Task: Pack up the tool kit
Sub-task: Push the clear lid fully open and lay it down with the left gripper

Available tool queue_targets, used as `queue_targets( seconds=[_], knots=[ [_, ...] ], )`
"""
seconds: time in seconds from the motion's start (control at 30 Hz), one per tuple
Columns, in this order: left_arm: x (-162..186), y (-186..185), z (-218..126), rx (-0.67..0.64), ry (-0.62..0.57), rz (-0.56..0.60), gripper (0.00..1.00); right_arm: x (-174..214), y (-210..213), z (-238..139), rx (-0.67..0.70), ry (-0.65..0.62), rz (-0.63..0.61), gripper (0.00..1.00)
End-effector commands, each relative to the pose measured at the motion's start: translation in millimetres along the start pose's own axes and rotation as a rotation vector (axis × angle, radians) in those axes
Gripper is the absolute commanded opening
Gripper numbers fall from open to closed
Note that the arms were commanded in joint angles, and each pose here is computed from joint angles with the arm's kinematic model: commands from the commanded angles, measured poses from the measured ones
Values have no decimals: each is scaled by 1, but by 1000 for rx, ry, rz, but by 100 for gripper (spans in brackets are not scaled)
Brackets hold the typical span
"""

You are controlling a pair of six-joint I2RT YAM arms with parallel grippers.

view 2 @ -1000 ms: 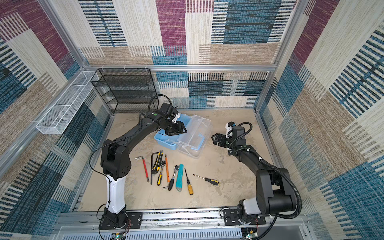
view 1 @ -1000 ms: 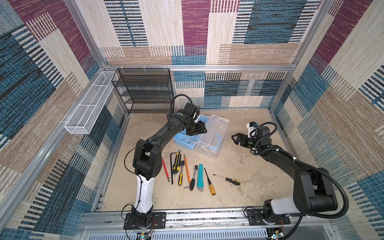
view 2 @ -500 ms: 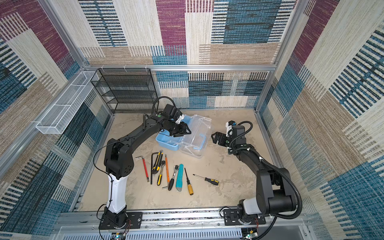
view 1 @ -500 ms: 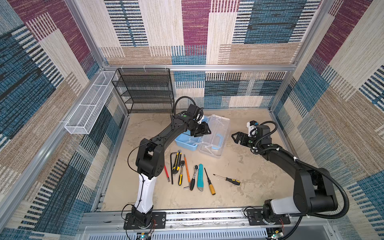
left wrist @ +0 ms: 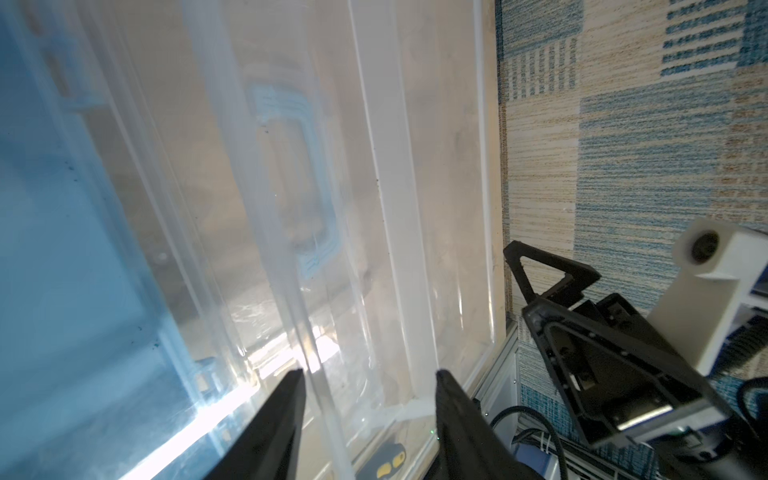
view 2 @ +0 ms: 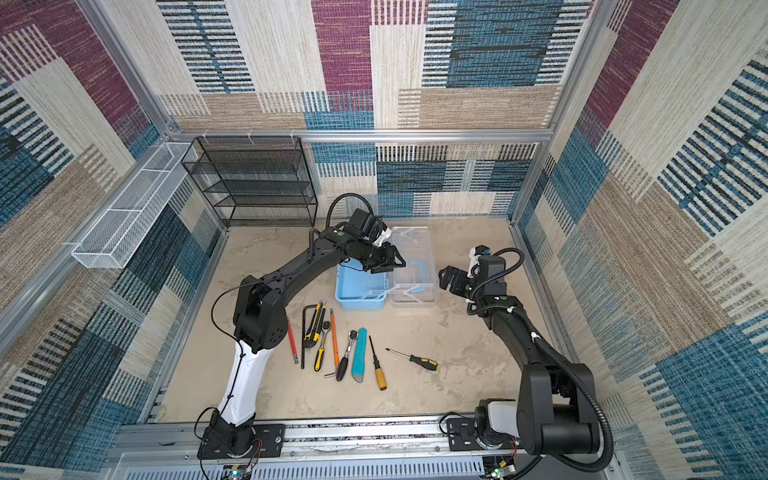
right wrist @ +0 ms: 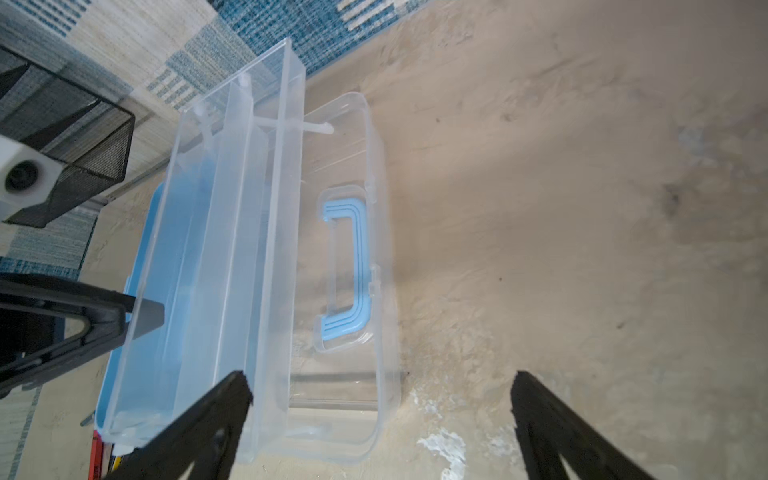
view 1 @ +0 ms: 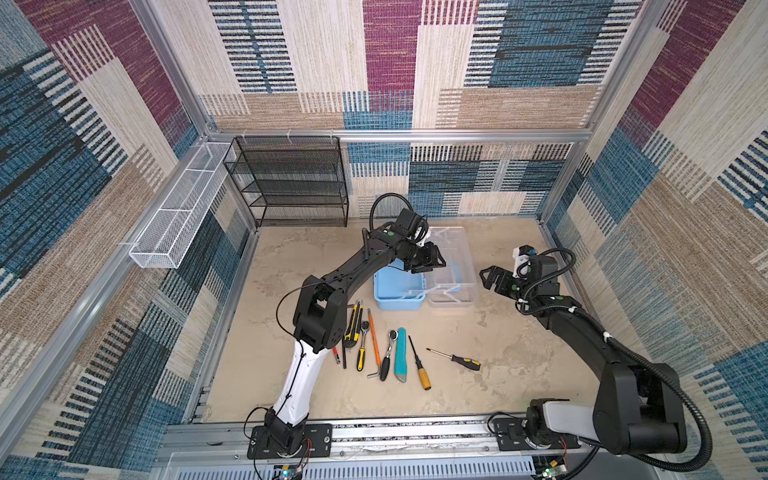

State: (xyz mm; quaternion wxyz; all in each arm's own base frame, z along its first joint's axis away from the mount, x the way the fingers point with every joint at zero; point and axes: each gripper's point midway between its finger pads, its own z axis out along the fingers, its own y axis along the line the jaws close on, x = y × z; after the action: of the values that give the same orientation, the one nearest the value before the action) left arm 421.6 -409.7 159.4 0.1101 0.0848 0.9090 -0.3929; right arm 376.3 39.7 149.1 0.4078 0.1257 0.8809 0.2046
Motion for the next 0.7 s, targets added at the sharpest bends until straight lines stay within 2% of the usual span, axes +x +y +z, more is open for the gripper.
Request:
queue_targets(
  seconds=[0.0,0.23,0.43,0.67],
  knots=[
    [-2,-17,9,47,-2,18,55,-7,-8,-9,29,-33,6,100],
    [0,-37,21,108,26,31,58,-10,-12,-18,39,-41,8,99],
    [-5,-47,2,100,-21,107,67,-12,-11,-25,47,-63,2,98],
    [-6,-40,-18,14,-85,173,77,-14,-2,-30,2,-76,-11,95]
  ],
)
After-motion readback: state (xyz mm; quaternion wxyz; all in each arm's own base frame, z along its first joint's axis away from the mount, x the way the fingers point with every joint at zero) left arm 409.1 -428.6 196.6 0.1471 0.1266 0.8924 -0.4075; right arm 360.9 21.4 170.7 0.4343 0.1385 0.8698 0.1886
